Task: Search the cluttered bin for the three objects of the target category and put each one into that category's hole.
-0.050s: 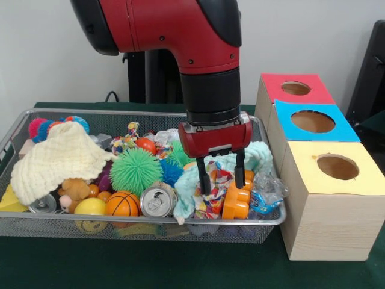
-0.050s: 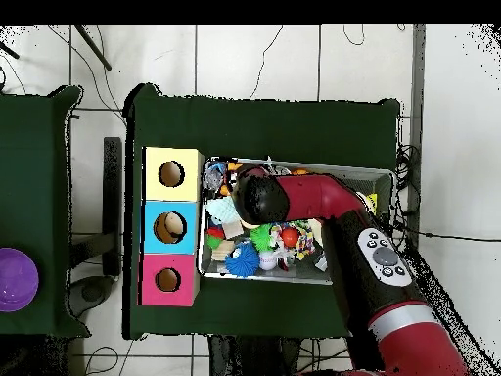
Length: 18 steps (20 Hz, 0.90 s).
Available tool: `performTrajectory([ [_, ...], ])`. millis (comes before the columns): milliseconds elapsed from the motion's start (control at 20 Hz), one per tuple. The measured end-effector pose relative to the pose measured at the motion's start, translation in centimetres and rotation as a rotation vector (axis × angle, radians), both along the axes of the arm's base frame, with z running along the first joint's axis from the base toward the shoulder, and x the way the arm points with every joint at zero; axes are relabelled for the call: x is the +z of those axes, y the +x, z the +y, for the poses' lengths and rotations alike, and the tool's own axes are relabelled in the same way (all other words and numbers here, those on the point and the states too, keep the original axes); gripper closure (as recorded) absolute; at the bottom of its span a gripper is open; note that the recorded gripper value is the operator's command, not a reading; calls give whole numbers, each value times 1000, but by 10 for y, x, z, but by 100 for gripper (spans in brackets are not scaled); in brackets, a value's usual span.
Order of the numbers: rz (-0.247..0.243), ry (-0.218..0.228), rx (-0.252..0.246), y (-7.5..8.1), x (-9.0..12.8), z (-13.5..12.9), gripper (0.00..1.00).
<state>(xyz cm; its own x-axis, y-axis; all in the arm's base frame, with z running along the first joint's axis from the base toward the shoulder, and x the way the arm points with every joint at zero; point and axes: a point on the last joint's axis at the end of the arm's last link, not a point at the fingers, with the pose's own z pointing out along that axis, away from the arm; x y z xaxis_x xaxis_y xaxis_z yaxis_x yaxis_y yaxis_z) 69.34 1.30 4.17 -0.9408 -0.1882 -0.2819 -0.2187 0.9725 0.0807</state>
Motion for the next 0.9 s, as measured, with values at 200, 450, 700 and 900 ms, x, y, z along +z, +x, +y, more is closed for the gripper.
performTrajectory([
  [200, -1, 1, 0, 0, 0, 0, 0],
  [450, 0, 2, 0, 0, 0, 0, 0],
  [700, 4, 3, 2, -2, -1, 1, 0],
  [900, 11, 4, 4, -6, -2, 2, 0],
])
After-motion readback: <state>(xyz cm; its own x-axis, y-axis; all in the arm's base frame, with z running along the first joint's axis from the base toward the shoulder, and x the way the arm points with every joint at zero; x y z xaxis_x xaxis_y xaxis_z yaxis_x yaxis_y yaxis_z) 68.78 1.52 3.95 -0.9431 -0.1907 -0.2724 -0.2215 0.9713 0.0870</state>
